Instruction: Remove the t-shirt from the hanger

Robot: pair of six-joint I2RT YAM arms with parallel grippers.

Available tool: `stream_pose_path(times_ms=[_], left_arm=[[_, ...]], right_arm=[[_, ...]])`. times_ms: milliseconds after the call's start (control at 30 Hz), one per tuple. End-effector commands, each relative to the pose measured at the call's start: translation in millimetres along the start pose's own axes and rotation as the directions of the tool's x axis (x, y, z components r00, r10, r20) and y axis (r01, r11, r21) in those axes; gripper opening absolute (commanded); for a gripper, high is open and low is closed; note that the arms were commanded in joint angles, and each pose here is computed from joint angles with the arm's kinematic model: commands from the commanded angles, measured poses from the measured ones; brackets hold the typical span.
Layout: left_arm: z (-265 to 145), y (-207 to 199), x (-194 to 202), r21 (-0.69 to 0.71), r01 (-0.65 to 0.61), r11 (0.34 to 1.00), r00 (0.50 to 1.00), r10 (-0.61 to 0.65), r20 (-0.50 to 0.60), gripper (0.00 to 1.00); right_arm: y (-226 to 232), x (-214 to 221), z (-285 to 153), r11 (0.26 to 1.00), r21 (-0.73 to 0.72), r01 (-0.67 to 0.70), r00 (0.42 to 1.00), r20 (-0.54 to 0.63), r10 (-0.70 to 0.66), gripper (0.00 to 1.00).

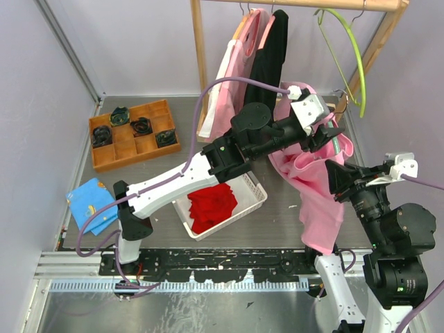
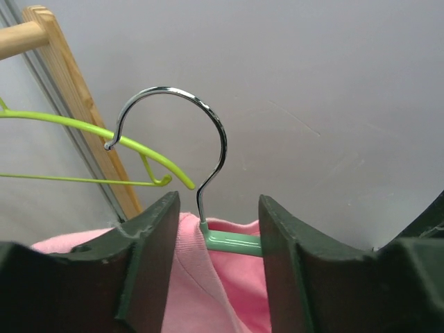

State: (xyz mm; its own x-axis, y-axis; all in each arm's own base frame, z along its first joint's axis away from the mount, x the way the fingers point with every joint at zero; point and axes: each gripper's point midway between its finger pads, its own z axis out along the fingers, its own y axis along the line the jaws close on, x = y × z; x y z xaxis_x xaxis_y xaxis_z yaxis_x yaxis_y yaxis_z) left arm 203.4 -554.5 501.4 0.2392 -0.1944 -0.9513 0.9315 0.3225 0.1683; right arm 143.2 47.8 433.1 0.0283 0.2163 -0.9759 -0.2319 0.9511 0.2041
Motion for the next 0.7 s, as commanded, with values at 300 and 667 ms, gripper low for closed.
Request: stream_pose_path(times_ms=[300, 667], left_arm=[[-1.2, 8.0, -13.3, -0.022, -0.008, 1.000, 1.000, 0.009, 0.022, 0.12], [-15.9, 43.7, -26.6, -0.222, 0.063, 0.973, 0.998, -0.056, 0.036, 0.00]], right_arm=[[18.8, -45.3, -11.3, 0.997, -0.067, 0.048, 0.984, 0.173, -0.036, 0.01], [15.0, -39.1, -6.3, 0.997, -0.054, 0.047, 0.990, 0.132, -0.039, 0.43]])
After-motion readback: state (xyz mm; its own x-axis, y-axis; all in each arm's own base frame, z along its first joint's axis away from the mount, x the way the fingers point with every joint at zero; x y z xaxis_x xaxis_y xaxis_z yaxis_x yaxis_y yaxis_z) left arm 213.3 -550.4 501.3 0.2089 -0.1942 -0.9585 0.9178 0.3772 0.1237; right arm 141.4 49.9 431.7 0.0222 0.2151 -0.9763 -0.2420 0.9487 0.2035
